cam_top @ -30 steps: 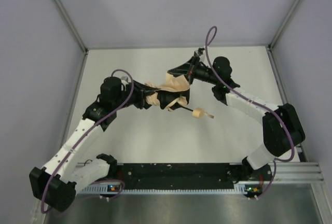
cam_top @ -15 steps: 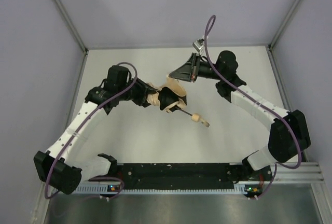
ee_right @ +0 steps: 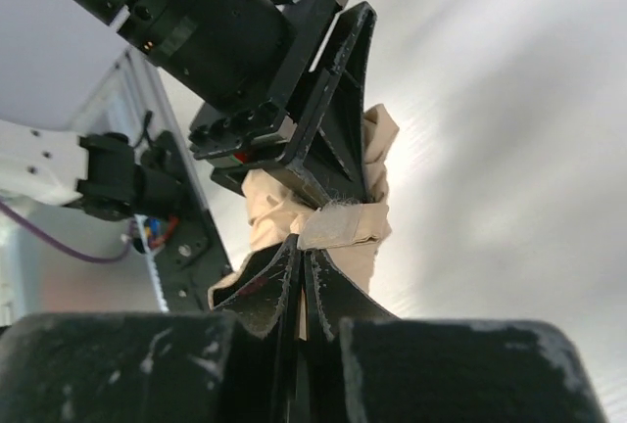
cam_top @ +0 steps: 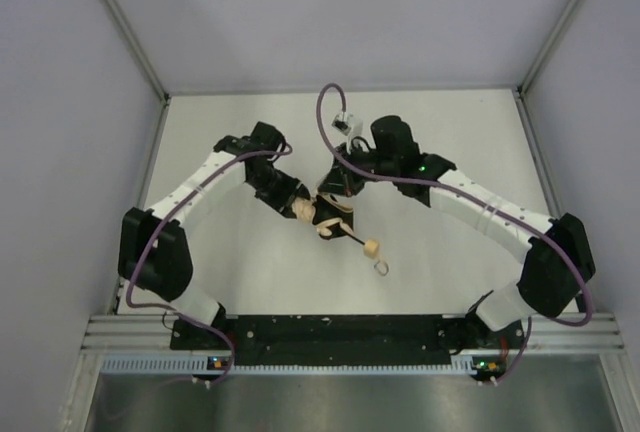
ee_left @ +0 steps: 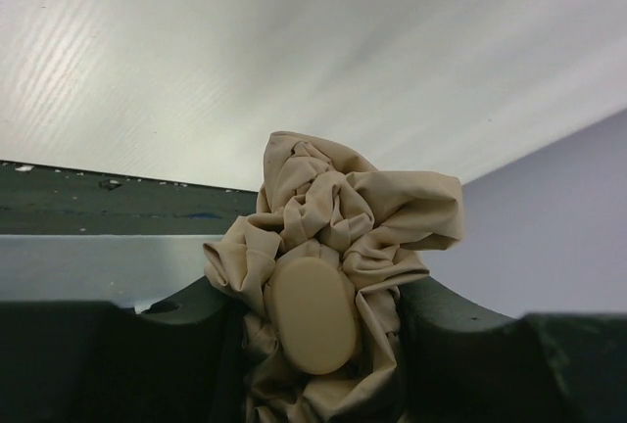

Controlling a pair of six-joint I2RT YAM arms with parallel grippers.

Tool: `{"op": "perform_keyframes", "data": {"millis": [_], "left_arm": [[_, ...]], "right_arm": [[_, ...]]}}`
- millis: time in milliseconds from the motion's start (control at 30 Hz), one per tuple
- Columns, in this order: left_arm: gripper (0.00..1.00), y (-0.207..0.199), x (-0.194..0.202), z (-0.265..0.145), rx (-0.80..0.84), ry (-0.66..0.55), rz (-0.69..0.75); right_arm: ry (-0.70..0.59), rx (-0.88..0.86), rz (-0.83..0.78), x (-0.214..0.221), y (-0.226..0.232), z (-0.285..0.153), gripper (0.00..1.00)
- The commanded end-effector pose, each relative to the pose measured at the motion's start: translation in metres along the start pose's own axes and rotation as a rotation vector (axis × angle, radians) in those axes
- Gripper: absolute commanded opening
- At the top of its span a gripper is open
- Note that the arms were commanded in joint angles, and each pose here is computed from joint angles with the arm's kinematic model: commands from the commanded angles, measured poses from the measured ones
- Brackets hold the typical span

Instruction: Put away the umbrella

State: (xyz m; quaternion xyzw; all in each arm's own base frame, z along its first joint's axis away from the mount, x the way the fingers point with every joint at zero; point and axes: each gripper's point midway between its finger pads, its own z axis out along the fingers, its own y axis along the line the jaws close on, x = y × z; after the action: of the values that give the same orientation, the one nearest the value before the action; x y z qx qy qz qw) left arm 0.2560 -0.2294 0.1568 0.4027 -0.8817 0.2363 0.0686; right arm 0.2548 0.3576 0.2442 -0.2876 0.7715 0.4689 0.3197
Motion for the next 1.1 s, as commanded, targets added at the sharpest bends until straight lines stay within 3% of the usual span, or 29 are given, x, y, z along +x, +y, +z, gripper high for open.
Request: {"op": "perform_keyframes", "data": {"millis": [0,200,433,667,800,933,967,1033,1067], "left_arm": [[0.0,0.047,-0.019,0.025,-0.184,-0.058,-0.08],[0.0,0.06,-0.038,0.055,-0.295,-0.093,-0.133],[0.0,0.075,-0.054,0.092,-0.399,-0.081,-0.162],[0.0,0.079,-0.062,0.102,-0.437,-0.089,-0.139],[0.0,0.085,-0.065,0.101,-0.452,-0.1,-0.114],[0.0,0.068,-0.064,0.101,-0.315,-0.102,-0.049],[0.0,0.062,-0.063,0.099,-0.282,-0.105,-0.028],[0.0,0.05,-0.06,0.092,-0.224,-0.098,0.023],[0.0,0.045,-0.056,0.089,-0.2,-0.081,0.034]], "right_arm": [[-0.059,0.024,-0.233,-0.013,0.007,-0.004,0.0],[-0.093,0.035,-0.309,0.011,-0.018,0.016,0.0],[-0.084,-0.21,-0.053,0.032,0.001,0.046,0.0],[0.031,-0.297,-0.033,0.062,0.007,0.044,0.0],[0.037,-0.179,0.019,0.057,-0.017,0.038,0.0],[-0.02,0.067,0.234,0.038,-0.042,0.003,0.01],[0.031,0.105,0.311,0.048,-0.045,-0.004,0.06],[0.11,0.064,0.286,0.059,-0.031,-0.013,0.18],[0.134,0.067,0.225,0.065,-0.025,-0.017,0.34]]}}
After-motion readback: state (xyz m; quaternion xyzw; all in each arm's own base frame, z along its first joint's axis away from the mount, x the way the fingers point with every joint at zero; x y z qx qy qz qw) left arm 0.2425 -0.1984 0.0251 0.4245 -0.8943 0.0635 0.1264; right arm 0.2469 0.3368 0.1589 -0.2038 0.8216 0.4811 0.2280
